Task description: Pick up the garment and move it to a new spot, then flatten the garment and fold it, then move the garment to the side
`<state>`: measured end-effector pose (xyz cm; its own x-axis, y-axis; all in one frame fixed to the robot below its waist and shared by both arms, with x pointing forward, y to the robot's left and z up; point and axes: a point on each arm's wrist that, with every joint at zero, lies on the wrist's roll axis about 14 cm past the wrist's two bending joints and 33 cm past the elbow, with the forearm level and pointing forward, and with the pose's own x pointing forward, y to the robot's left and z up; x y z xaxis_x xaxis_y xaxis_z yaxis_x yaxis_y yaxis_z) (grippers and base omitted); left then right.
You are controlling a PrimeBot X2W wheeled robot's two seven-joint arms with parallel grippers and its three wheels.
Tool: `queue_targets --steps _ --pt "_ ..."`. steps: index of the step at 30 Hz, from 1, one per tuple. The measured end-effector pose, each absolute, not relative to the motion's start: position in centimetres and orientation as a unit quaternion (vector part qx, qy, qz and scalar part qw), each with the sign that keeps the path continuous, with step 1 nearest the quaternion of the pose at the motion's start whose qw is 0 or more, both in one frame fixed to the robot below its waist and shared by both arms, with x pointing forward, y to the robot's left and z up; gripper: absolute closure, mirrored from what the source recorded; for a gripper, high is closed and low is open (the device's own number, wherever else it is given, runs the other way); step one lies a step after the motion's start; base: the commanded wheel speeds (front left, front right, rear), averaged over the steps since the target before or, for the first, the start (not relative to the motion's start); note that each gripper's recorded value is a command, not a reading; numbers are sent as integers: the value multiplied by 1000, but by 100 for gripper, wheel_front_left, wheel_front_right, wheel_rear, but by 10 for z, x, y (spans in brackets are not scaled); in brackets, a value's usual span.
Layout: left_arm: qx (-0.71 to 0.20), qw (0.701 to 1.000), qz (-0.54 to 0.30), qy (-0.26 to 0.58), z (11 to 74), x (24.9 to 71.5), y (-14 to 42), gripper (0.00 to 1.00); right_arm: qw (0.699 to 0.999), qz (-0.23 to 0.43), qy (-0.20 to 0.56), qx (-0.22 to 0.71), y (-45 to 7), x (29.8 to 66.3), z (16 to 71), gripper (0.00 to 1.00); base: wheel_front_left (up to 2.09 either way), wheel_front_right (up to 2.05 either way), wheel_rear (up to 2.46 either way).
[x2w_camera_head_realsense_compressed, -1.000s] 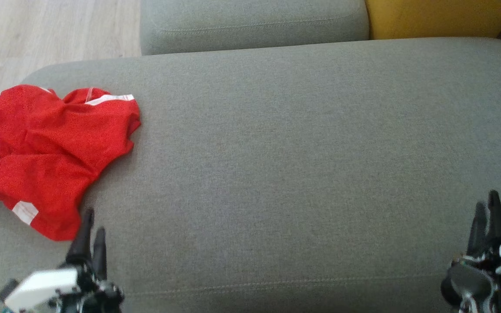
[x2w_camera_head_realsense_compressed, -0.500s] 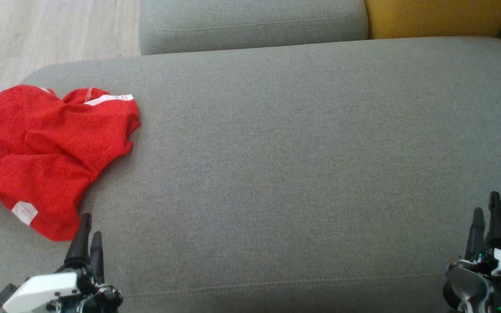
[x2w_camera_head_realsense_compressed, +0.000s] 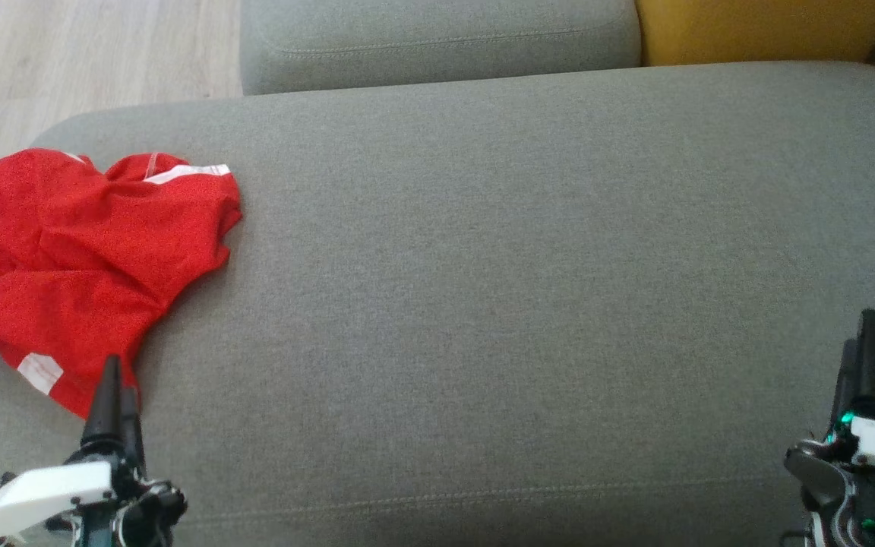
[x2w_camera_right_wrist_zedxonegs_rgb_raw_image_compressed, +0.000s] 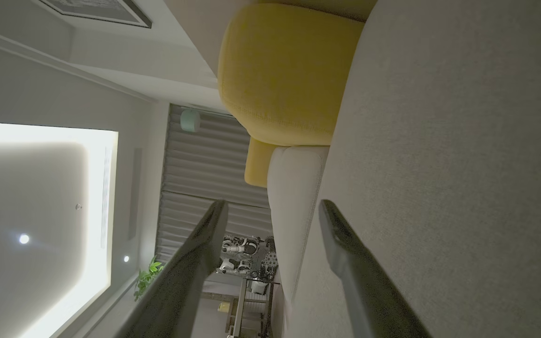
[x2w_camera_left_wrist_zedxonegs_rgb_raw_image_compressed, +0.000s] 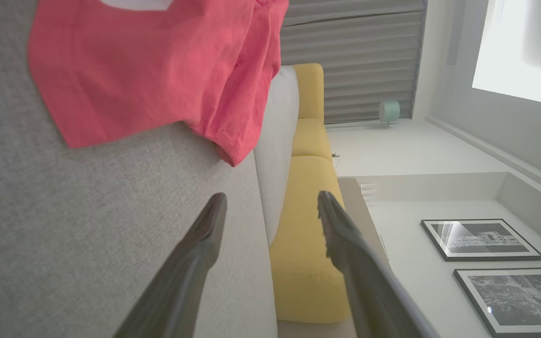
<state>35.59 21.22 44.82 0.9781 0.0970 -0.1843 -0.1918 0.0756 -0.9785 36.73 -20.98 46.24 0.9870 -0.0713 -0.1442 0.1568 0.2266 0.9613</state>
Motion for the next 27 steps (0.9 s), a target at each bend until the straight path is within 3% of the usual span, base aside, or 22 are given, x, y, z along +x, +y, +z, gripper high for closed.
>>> queue_targets --steps 15,27 --pt "-607 790 82 -24 487 371 229 0 863 -18 11 505 -192 386 497 0 0 0 0" --pt "-521 850 49 -54 521 380 220 0 930 47 -11 364 -160 397 526 0 0 0 0"
